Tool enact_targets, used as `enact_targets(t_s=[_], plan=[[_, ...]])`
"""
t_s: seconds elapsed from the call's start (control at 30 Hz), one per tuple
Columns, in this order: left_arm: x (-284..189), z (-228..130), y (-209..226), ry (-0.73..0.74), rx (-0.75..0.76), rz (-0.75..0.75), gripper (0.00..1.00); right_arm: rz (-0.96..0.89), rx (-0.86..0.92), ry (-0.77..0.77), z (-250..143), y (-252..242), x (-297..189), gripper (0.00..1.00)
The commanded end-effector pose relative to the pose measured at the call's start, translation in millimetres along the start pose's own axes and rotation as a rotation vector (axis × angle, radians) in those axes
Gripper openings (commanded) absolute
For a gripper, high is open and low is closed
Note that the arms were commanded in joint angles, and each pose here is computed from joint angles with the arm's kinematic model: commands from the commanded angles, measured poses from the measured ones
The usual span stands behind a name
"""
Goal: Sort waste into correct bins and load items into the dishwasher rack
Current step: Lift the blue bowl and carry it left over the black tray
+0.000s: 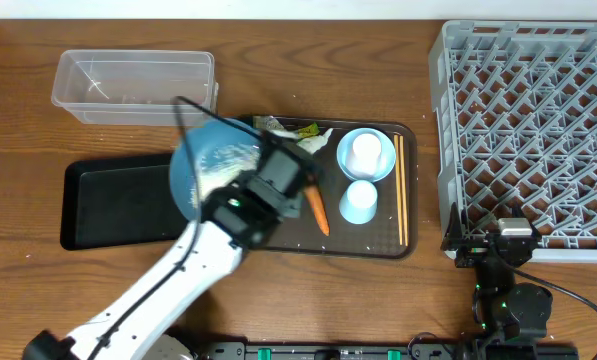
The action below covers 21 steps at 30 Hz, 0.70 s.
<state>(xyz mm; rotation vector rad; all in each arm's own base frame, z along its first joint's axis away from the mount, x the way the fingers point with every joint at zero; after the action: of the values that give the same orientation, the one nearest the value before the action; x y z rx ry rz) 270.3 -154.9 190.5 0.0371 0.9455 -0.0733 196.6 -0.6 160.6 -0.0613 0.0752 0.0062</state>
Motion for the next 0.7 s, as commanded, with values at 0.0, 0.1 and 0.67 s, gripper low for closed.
enact_targets(t_s=[0.0, 0.1, 0.67], plan=[[-4.4, 16.0, 20.6, -0.018, -0.036, -0.007, 0.06, 0.001, -0.012, -0.001, -0.2, 0.8, -0.3, 0.99], [0.8, 22.4, 39.3, -0.007, -0.088, -0.007, 0.06, 0.001, -0.012, -0.001, -0.2, 0.8, -0.3, 0.99], [8.4, 62.8, 137.6, -0.096, -0.419, -0.202, 0.06, 0.001, -0.012, -0.001, -0.2, 0.8, -0.3, 0.99]])
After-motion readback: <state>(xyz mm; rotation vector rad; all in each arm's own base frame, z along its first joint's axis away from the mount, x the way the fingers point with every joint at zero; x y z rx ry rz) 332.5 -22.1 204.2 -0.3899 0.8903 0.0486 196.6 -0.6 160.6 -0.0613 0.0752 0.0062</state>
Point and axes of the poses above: each gripper's point midway between its finger pads, its own x axis out along the fingers, its own y axis along the line the jaws close on, z = x × y, the point moved 5 cm from there along -x, back along the fingers, and after that the axes turned 2 degrees about -x, right-handed, at the moved point
